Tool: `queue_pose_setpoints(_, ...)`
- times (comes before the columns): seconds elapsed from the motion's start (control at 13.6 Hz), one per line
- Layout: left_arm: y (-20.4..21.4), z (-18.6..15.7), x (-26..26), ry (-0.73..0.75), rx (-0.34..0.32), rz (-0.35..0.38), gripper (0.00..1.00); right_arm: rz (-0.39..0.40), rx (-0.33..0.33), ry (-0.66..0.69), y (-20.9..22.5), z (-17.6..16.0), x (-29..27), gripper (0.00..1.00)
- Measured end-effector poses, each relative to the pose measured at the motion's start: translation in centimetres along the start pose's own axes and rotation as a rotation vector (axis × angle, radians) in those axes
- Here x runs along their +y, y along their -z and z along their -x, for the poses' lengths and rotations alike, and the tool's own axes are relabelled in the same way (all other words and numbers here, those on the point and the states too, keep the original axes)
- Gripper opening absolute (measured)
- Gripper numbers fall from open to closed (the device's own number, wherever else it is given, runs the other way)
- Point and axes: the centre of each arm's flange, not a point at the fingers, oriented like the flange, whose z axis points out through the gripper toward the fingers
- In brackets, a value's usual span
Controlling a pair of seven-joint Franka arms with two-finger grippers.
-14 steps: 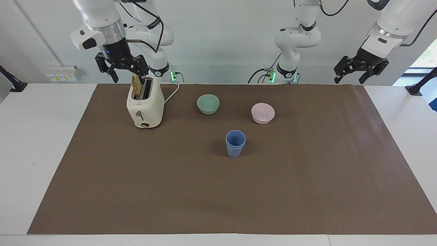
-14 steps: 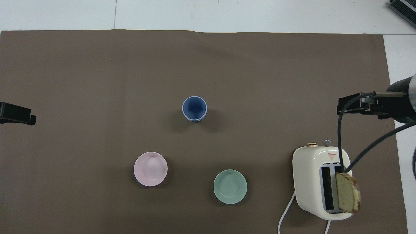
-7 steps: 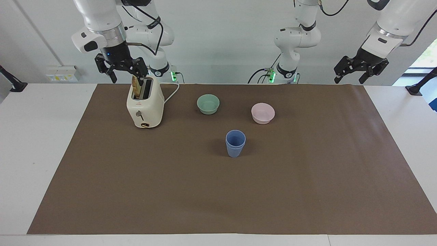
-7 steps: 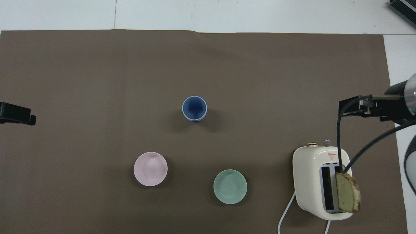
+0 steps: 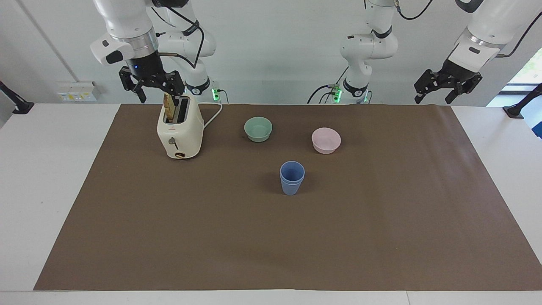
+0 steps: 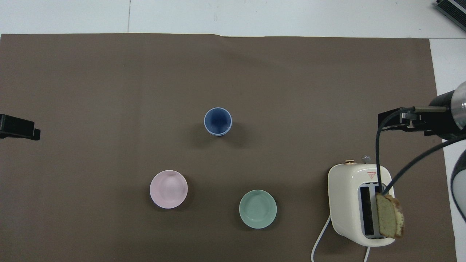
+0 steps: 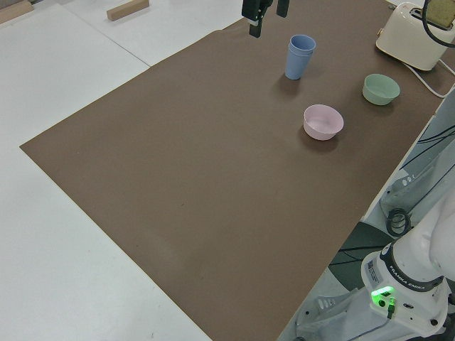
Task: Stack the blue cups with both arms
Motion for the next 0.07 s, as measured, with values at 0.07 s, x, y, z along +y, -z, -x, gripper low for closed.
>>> queue_pose_setpoints(0.07,0.0,0.0,0.0,0.0,0.0,0.0,1.0,0.0,0.001,0.0,0.05,0.0,0.0,1.0)
